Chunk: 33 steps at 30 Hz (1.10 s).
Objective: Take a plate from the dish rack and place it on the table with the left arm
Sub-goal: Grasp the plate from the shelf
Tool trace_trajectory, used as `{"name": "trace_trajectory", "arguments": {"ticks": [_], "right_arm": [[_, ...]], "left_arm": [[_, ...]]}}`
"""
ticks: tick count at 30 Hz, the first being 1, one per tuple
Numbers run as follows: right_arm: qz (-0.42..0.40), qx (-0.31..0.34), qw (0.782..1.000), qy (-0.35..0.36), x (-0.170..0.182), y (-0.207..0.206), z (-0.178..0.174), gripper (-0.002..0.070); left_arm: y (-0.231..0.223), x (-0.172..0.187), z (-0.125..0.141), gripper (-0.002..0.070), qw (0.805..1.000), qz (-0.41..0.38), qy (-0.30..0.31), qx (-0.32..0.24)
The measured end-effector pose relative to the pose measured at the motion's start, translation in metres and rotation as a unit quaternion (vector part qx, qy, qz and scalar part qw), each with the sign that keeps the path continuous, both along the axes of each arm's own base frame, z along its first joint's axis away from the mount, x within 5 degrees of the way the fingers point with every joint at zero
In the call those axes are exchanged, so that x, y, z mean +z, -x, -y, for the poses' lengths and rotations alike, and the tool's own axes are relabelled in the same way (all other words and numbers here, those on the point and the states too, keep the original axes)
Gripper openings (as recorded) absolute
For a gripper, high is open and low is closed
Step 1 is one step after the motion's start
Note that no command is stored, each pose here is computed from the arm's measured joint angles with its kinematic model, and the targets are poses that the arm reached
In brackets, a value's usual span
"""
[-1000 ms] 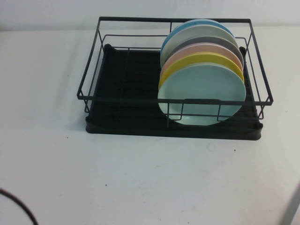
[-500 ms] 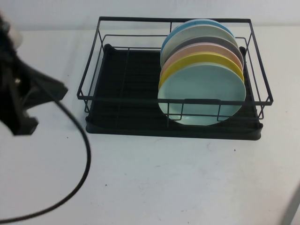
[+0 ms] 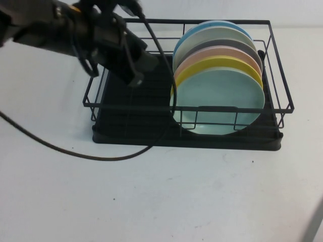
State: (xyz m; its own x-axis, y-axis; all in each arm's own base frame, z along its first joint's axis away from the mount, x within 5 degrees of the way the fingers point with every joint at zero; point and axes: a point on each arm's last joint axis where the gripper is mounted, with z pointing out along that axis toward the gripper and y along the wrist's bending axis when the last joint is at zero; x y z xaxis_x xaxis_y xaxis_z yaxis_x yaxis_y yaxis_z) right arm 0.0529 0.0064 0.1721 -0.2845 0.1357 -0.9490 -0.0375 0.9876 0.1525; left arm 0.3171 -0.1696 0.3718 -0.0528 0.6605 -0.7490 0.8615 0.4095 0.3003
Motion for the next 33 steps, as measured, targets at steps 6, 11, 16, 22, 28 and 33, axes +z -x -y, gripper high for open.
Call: {"name": "trace_trajectory", "arguments": {"ticks": [6,11,16,22,28,33], "right_arm": [[0.000,0.000,1.000,0.000,0.000,0.000,0.000,-0.0018],[0.000,0.000,1.000,0.000,0.000,0.000,0.000,-0.0018],[0.000,0.000,1.000,0.000,0.000,0.000,0.000,-0.0018],[0.000,0.000,1.000,0.000,0.000,0.000,0.000,-0.0018],[0.000,0.000,1.000,0.000,0.000,0.000,0.000,-0.0018],[0.000,0.000,1.000,0.000,0.000,0.000,0.000,-0.0018]], "left_arm": [[-0.020,-0.038,0.044,0.0335,0.998,-0.002,-0.032,-0.055],[-0.026,-0.051,0.069,0.0340,0.996,0.000,-0.036,-0.076],[-0.032,-0.059,0.080,0.0342,0.996,0.011,-0.037,-0.080],[-0.040,-0.067,0.086,0.0342,0.997,0.026,-0.029,-0.063],[-0.050,-0.086,0.094,0.0342,0.999,0.014,-0.014,-0.050],[-0.056,-0.103,0.098,0.0333,0.998,0.007,-0.021,-0.052]]}}
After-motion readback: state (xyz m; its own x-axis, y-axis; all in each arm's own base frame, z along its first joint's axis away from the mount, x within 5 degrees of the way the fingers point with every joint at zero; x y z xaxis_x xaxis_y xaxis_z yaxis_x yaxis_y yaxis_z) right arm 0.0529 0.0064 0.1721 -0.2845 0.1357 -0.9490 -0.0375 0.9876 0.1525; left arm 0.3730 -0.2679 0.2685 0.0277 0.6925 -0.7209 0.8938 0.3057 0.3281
